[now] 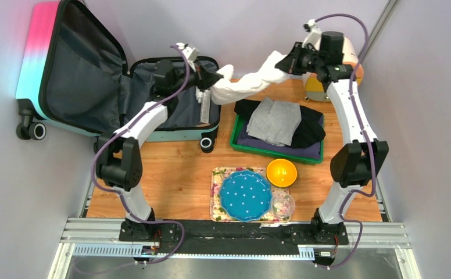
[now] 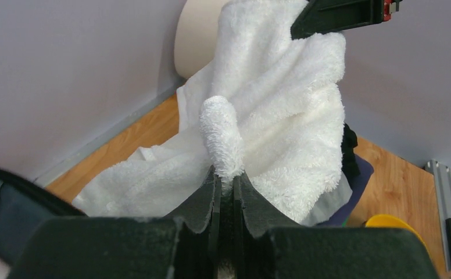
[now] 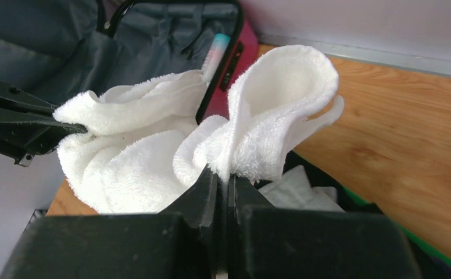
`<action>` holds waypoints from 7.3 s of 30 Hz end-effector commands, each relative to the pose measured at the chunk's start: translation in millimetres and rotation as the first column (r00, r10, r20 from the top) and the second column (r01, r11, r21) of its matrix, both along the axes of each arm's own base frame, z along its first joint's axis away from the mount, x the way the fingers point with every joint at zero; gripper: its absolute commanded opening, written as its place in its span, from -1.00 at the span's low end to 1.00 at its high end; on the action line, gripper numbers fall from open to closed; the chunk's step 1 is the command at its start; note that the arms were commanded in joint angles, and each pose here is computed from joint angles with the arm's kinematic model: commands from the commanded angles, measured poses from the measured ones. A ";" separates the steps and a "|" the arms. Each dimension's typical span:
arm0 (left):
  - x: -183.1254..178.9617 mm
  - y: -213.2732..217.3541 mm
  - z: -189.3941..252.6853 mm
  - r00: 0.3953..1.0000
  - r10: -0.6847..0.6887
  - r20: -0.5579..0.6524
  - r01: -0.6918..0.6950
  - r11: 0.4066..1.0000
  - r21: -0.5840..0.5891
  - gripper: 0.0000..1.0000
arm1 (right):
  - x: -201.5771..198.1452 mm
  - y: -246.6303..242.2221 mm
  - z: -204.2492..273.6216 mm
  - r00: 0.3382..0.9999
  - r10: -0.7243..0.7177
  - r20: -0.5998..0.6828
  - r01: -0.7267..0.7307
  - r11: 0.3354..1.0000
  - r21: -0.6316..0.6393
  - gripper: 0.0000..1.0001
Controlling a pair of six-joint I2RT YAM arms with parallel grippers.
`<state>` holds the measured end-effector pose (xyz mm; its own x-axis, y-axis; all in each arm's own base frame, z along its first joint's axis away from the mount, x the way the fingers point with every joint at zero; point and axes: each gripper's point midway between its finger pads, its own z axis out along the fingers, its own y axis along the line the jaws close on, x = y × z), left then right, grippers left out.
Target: Open, take out, and arrange the luggage
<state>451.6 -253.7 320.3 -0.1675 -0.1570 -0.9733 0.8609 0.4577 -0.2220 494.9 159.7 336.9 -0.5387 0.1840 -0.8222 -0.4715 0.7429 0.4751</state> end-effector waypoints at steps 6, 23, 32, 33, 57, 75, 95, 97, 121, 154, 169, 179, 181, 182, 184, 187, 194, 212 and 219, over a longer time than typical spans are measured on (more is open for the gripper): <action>19.9 -88.0 47.9 0.960 -0.143 0.242 0.174 0.979 -0.108 -1.00 | -48.9 -106.1 57.5 0.960 -0.223 0.168 0.237 0.969 -0.067 -1.00; -102.7 -50.1 -116.7 0.952 -0.304 -0.020 0.305 0.946 0.114 -0.49 | -160.2 -126.6 -145.9 0.947 -0.245 -0.209 0.194 0.952 -0.237 -1.00; -86.0 -29.9 -112.8 0.971 -0.109 -0.213 0.155 0.964 0.217 0.57 | -164.3 -126.8 -151.4 0.945 -0.229 -0.233 0.168 0.952 -0.255 -1.00; -70.0 -29.7 -108.0 0.973 -0.036 -0.230 0.090 0.970 0.226 0.57 | -163.9 -126.9 -151.3 0.945 -0.229 -0.233 0.168 0.952 -0.255 -1.00; -77.7 -89.7 -99.0 0.924 -0.379 -0.047 0.371 0.864 0.339 0.02 | -197.7 -110.2 -81.6 0.987 0.148 -0.056 -0.159 0.917 -0.367 0.52; -75.1 -66.9 -99.0 0.944 -0.306 -0.121 0.329 0.895 0.300 0.00 | -243.4 -80.7 -180.5 0.867 0.475 -0.149 -0.446 0.609 -0.656 0.38; -79.3 -61.1 -104.2 0.946 -0.298 -0.129 0.324 0.893 0.313 -0.02 | -162.3 -104.9 -116.7 0.947 0.304 0.098 -0.085 0.536 -0.840 -1.00; -76.4 -60.4 -102.7 0.948 -0.291 -0.129 0.317 0.897 0.307 -0.02 | -148.3 -106.4 -103.7 0.946 0.299 0.122 -0.061 0.535 -0.842 -1.00; 15.1 -83.5 -124.1 0.989 -0.147 -0.008 0.137 0.897 0.420 0.23 | -131.8 -123.4 -171.6 0.907 0.280 -0.313 -0.420 0.596 -0.684 -0.91; 99.3 -77.7 -165.2 0.969 0.193 0.155 -0.247 0.813 0.528 -1.00 | -81.0 -153.5 -166.3 0.956 0.052 -0.288 -0.241 0.698 -0.674 -0.49; 91.8 -68.3 -179.0 0.968 0.206 0.146 -0.252 0.787 0.563 -1.00 | -165.6 -122.6 -96.4 0.975 -0.009 -0.222 -0.092 0.895 -0.436 0.16; 86.1 -70.6 -174.7 0.973 0.195 0.125 -0.232 0.801 0.552 -1.00 | -151.2 -118.0 -157.9 0.945 -0.076 -0.319 -0.062 0.914 -0.400 0.26; 85.0 -70.5 -174.4 0.972 0.195 0.127 -0.233 0.800 0.553 -1.00 | -142.7 -116.4 -163.3 0.938 -0.066 -0.339 -0.074 0.920 -0.385 0.26; 85.5 -69.0 -174.6 0.972 0.200 0.128 -0.237 0.798 0.554 -1.00 | -138.3 -115.6 -163.0 0.940 -0.065 -0.336 -0.071 0.923 -0.379 0.22; 85.7 -67.1 -174.0 0.970 0.204 0.131 -0.243 0.796 0.555 -1.00 | -132.5 -114.5 -163.2 0.940 -0.060 -0.337 -0.073 0.926 -0.369 0.10; 86.1 -66.2 -172.9 0.969 0.207 0.137 -0.248 0.794 0.555 -1.00 | -121.2 -115.3 -151.4 0.949 -0.060 -0.310 -0.063 0.926 -0.372 -0.52; 100.9 -56.3 -159.2 0.952 0.250 0.175 -0.305 0.786 0.538 -1.00 | -106.9 -147.7 -103.8 0.971 -0.142 -0.192 0.049 0.905 -0.422 -1.00; 140.2 -26.2 -152.9 0.846 0.473 0.247 -0.534 0.751 0.388 -1.00 | -64.1 -223.8 -204.7 0.905 -0.336 -0.260 0.097 0.758 -0.645 -1.00; 139.1 -50.3 -158.8 0.915 0.361 0.178 -0.402 0.801 0.444 -0.25 | -61.6 -213.0 -166.2 0.925 -0.289 -0.247 0.088 0.796 -0.599 -0.20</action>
<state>571.0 -311.6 130.1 -0.1346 0.3020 -0.9438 0.6150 0.7722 0.1594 418.5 -47.3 126.5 -0.8400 -0.1131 -0.5307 -0.1743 0.9824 0.0665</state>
